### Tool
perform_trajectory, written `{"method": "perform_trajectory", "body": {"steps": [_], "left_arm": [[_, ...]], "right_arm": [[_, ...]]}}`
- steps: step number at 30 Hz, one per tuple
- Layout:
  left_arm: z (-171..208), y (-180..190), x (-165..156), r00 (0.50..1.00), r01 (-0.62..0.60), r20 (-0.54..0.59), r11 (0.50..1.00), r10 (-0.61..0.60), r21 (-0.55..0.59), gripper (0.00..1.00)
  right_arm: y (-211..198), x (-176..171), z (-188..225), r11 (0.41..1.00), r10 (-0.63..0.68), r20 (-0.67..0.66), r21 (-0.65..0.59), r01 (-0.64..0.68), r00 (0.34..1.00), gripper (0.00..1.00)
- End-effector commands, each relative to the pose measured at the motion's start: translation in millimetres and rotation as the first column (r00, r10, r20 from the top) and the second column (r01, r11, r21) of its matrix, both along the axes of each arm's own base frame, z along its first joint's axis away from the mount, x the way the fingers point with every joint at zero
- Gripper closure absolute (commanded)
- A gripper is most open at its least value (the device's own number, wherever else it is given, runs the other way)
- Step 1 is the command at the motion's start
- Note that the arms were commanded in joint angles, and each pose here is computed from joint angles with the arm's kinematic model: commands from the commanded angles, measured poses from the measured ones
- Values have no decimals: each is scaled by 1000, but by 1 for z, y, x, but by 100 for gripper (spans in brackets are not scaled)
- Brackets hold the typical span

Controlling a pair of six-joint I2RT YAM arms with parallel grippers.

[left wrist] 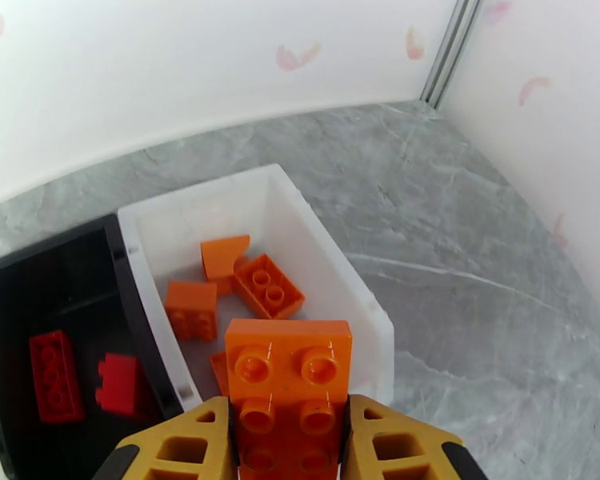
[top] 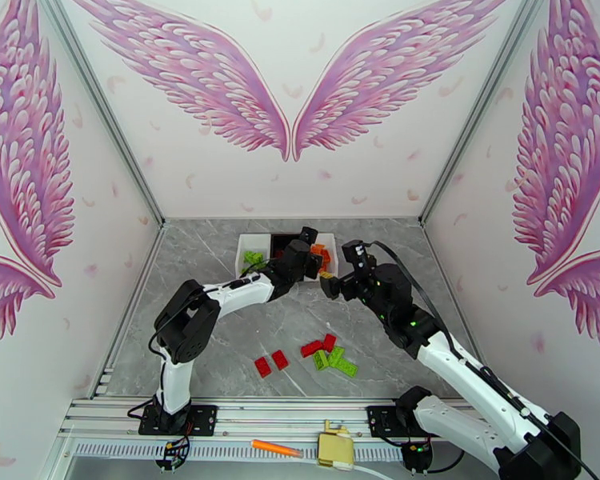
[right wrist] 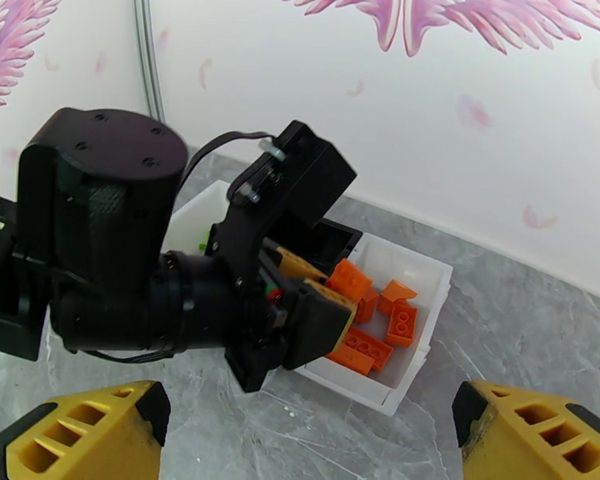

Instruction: Sort the legos into containers by color

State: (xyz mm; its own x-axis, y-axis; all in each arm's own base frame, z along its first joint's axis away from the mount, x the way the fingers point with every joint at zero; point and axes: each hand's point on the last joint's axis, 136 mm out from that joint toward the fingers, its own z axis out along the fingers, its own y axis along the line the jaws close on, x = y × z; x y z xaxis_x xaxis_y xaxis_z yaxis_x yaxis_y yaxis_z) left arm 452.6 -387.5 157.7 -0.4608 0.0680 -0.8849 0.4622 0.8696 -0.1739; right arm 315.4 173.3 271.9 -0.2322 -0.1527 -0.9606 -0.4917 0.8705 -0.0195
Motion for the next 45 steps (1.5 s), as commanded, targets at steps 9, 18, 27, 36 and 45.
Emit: {"method": "perform_trajectory", "body": {"steps": [9, 18, 27, 36, 45], "left_arm": [[-20, -19, 44, 999, 38, 0, 999, -38, 29, 71], [-8, -11, 44, 1000, 30, 8, 1000, -30, -8, 71], [-12, -12, 47, 1000, 31, -4, 999, -31, -22, 62], [22, -7, 39, 998, 45, 43, 998, -42, -54, 39], [46, 36, -16, 992, 66, 109, 997, -61, -45, 22]], "right_arm": [[-14, -6, -18, 998, -46, -63, -35, 44, 997, 1], [-20, -6, -20, 997, -75, -76, -40, 72, 994, 1], [-18, -5, -23, 997, -71, -94, -30, 69, 993, 1], [-27, -9, -34, 989, -139, -180, 16, 144, 974, 2], [-38, -25, -80, 919, -275, -544, 92, 382, 793, 5]]}}
